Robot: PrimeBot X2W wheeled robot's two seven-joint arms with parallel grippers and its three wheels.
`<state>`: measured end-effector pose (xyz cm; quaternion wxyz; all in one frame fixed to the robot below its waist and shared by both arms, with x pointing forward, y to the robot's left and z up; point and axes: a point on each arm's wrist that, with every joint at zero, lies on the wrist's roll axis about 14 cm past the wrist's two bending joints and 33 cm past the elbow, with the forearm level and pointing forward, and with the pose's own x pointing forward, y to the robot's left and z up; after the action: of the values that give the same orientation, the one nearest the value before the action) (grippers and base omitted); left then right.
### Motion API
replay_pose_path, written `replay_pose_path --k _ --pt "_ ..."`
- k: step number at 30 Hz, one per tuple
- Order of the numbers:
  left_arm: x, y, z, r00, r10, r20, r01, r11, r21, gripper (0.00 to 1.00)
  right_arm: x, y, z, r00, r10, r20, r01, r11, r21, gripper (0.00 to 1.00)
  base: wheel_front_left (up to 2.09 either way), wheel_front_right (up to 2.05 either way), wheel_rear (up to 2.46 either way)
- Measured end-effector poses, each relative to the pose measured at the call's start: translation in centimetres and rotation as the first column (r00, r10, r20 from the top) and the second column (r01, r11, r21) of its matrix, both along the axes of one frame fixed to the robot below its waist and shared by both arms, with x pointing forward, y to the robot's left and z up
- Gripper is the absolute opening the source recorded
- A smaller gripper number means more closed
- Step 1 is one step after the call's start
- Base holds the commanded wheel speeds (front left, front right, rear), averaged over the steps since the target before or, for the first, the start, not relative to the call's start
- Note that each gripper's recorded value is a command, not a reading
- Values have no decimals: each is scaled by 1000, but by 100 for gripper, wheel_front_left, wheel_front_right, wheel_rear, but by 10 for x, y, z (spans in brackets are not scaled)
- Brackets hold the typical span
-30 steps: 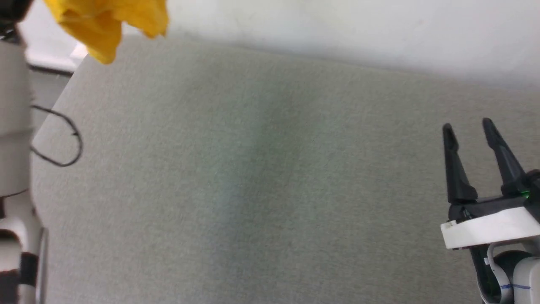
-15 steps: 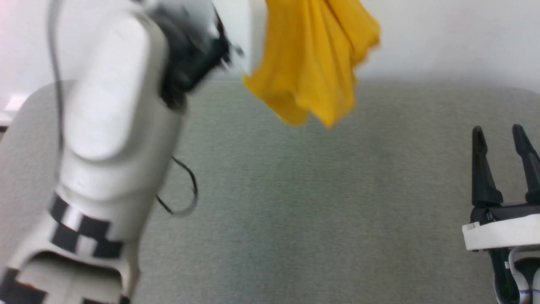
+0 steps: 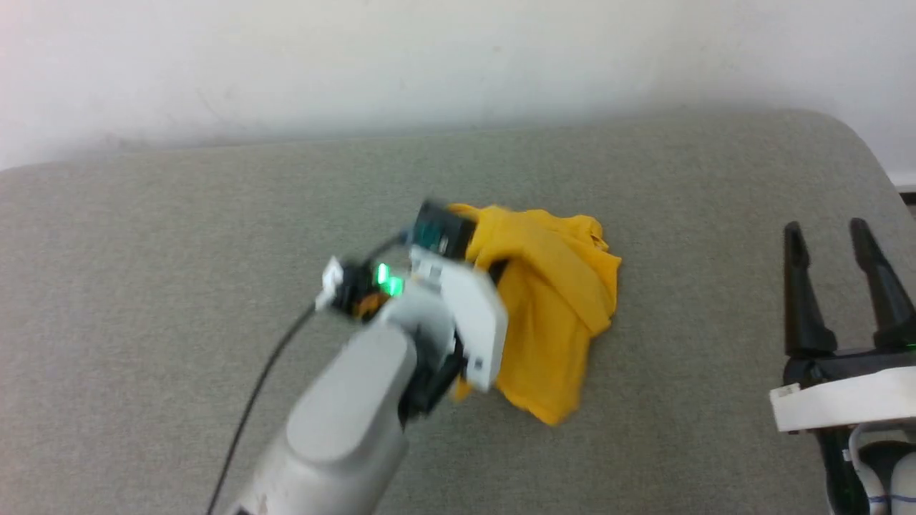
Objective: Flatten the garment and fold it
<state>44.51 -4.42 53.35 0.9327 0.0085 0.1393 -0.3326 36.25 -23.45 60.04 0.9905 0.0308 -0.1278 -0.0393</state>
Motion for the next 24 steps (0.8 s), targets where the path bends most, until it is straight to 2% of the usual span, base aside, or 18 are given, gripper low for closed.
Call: replay_pose_path --k 4,5,6,10,14,16,20,24 --pt "-21 11 -73 980 64 -186 -60 998 27 0 0 0 -6 1000 1 -18 0 1000 9 100 0 0 0" --pt "-25 14 -82 974 80 -211 -77 997 26 36 0 0 -8 1000 2 -26 -1 1000 11 100 0 0 0" --pt "-27 15 -87 971 87 -222 -85 996 21 100 1 1 -9 1000 3 -31 -3 1000 11 100 0 0 0" --pt "-18 15 -65 982 107 -156 -121 989 -81 100 3 1 -12 999 5 -39 -5 1000 14 100 0 0 0" --pt "-2 17 -3 990 137 8 -132 966 -220 100 1 6 -12 999 21 -42 -20 1000 19 100 0 0 0" --pt "5 30 32 976 189 107 -151 945 -290 100 -2 8 -14 998 27 -50 -26 999 23 100 0 0 0" --pt "9 88 93 891 334 308 -211 904 -371 100 -8 7 -16 998 28 -53 -27 999 34 100 0 0 0" --pt "-16 147 100 792 459 403 -319 874 -367 100 -16 2 -23 997 13 -72 -10 999 43 100 0 0 0"
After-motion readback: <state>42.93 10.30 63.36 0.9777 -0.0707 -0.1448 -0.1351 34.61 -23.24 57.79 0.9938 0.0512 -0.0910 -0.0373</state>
